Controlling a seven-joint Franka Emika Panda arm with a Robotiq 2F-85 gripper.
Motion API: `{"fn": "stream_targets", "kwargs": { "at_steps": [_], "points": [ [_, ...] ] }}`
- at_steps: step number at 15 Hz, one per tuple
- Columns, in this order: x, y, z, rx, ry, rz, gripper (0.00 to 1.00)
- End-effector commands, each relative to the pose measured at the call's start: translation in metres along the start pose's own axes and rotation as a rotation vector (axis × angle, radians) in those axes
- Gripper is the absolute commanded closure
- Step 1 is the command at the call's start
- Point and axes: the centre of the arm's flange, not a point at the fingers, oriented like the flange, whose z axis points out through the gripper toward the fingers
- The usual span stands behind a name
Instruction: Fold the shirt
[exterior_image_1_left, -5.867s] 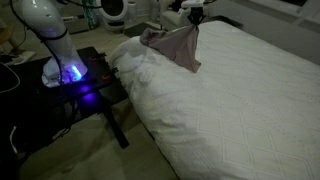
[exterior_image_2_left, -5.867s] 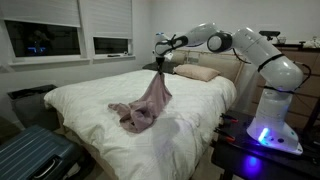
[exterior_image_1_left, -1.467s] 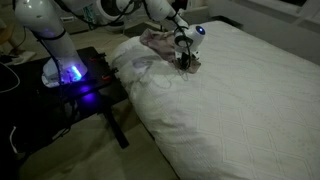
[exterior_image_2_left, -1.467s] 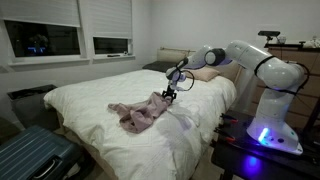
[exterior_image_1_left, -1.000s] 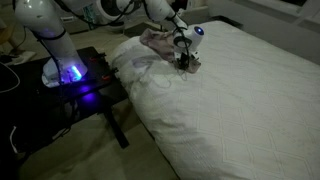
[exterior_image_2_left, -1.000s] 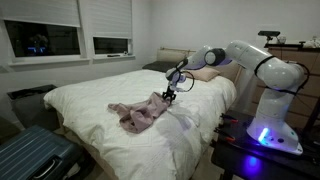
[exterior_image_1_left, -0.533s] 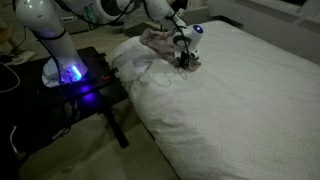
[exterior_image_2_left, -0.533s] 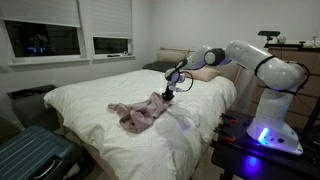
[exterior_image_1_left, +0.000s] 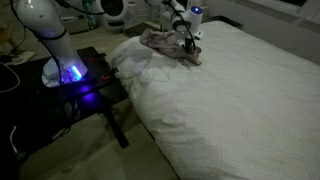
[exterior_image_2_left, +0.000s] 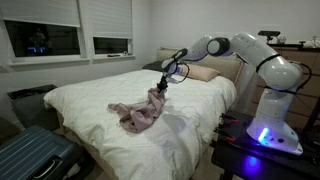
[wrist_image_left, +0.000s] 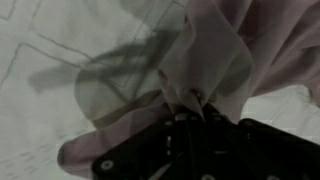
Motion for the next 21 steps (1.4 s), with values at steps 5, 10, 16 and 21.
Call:
{"fn": "stream_targets", "kwargs": {
  "at_steps": [5, 10, 16, 21],
  "points": [
    [-0.074, -0.113, -0.098, -0.059, -0.042, -0.427, 0.99],
    [-0.14, -0.174, -0.114, -0.153, -0.122, -0.681, 0.99],
    [-0.182, -0.261, -0.1, -0.271, -0.088, -0.967, 0.99],
    [-0.21, -0.321, -0.083, -0.321, -0.036, -1.07, 0.99]
  ]
}}
